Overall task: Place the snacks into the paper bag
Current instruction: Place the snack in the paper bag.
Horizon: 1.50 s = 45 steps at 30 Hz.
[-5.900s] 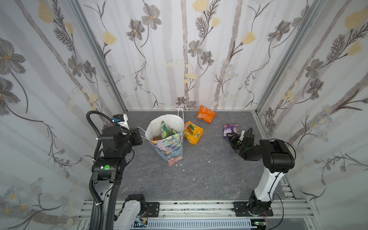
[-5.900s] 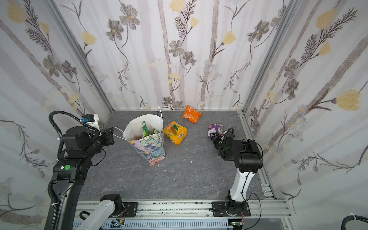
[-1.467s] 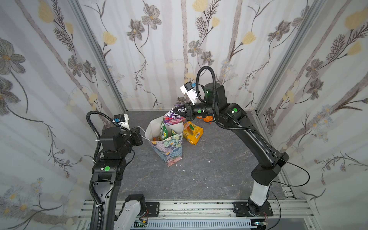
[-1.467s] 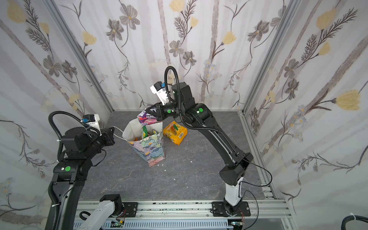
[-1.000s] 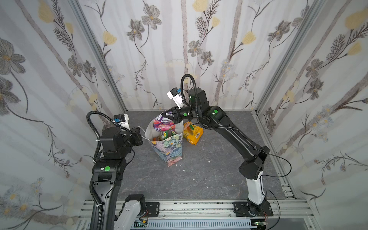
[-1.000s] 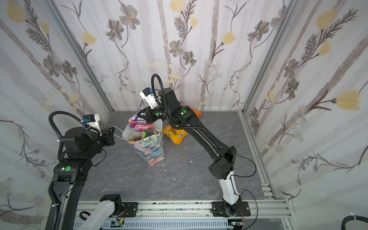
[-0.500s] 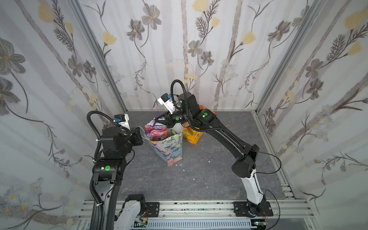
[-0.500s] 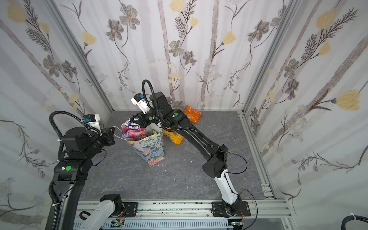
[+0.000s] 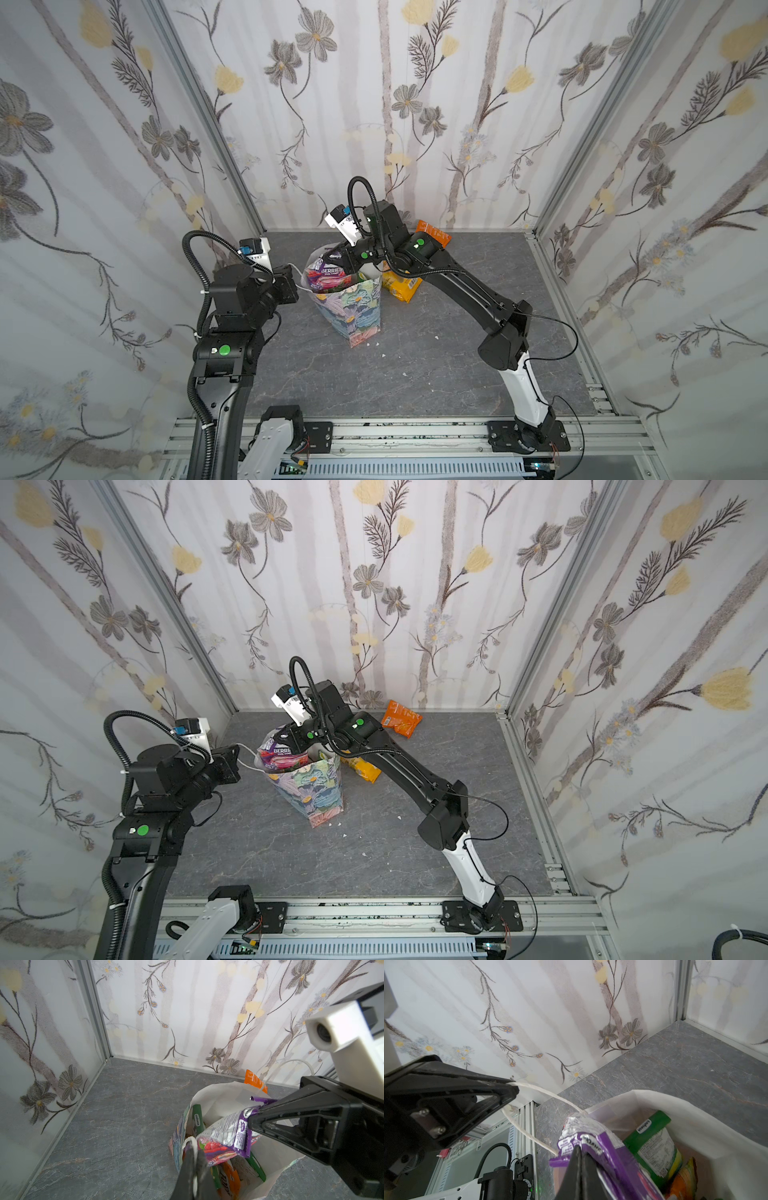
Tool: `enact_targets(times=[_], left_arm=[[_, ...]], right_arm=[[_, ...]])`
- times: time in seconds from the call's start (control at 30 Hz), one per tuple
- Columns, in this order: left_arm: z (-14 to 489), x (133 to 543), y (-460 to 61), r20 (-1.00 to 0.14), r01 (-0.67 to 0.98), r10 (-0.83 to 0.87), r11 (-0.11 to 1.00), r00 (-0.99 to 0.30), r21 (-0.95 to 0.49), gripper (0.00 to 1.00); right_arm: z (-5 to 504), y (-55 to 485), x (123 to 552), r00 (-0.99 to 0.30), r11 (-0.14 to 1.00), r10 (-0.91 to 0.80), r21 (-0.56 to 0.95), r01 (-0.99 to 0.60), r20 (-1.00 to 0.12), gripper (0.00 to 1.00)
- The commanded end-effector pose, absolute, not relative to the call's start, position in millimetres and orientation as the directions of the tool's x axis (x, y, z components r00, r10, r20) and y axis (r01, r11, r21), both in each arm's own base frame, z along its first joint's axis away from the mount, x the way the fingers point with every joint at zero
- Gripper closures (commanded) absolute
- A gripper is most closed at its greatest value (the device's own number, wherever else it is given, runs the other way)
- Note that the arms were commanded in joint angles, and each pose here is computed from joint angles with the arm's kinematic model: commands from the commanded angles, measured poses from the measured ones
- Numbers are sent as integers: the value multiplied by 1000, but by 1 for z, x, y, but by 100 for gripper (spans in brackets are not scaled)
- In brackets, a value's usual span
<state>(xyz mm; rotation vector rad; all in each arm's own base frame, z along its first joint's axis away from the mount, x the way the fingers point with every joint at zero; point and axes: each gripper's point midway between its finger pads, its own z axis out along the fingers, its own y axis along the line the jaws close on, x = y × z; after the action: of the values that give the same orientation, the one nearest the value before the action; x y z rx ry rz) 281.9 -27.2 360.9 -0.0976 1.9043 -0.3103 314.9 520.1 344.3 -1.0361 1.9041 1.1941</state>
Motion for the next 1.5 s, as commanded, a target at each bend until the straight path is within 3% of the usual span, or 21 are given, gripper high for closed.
enact_targets(times=[0.0, 0.1, 0.17, 0.23, 0.3, 0.4, 0.47, 0.6, 0.97, 1.1, 1.27, 1.47], left_arm=[[368, 285, -26, -924, 90, -213, 963, -319, -253, 100], [368, 285, -26, -924, 87, -213, 964, -317, -252, 100], [368, 285, -26, -924, 88, -213, 964, -317, -252, 100], [369, 285, -26, -924, 88, -215, 963, -315, -254, 100], [368, 286, -26, -924, 89, -215, 963, -317, -255, 100], [367, 286, -26, -922, 86, -216, 963, -321, -255, 100], [368, 286, -26, -923, 86, -218, 963, -318, -257, 100], [367, 287, -26, -922, 87, -219, 962, -320, -259, 100], [367, 287, -29, -919, 98, -228, 957, -321, -272, 100], [372, 287, -29, -922, 102, -230, 956, -313, -273, 100], [372, 287, -22, -916, 53, -245, 960, -316, -275, 100], [372, 292, -27, -907, 75, -264, 950, -329, -304, 100]], right_arm=[[347, 520, 312, -439, 285, -289, 361, -888, -851, 100], [344, 520, 310, -448, 303, -297, 362, -882, -843, 100], [341, 516, 316, -448, 348, -298, 341, -873, -843, 82], [343, 509, 324, -433, 398, -296, 303, -866, -851, 72], [348, 503, 328, -418, 419, -293, 278, -864, -860, 57], [361, 493, 333, -402, 439, -274, 258, -861, -874, 47], [367, 487, 335, -392, 450, -270, 245, -859, -879, 46], [360, 477, 336, -352, 445, -333, 183, -877, -875, 31], [321, 475, 355, -382, 502, -397, 151, -851, -834, 36], [310, 489, 348, -403, 471, -397, 194, -860, -824, 54], [357, 486, 340, -397, 453, -293, 239, -859, -870, 56], [422, 448, 342, -340, 559, -172, 193, -807, -924, 50]])
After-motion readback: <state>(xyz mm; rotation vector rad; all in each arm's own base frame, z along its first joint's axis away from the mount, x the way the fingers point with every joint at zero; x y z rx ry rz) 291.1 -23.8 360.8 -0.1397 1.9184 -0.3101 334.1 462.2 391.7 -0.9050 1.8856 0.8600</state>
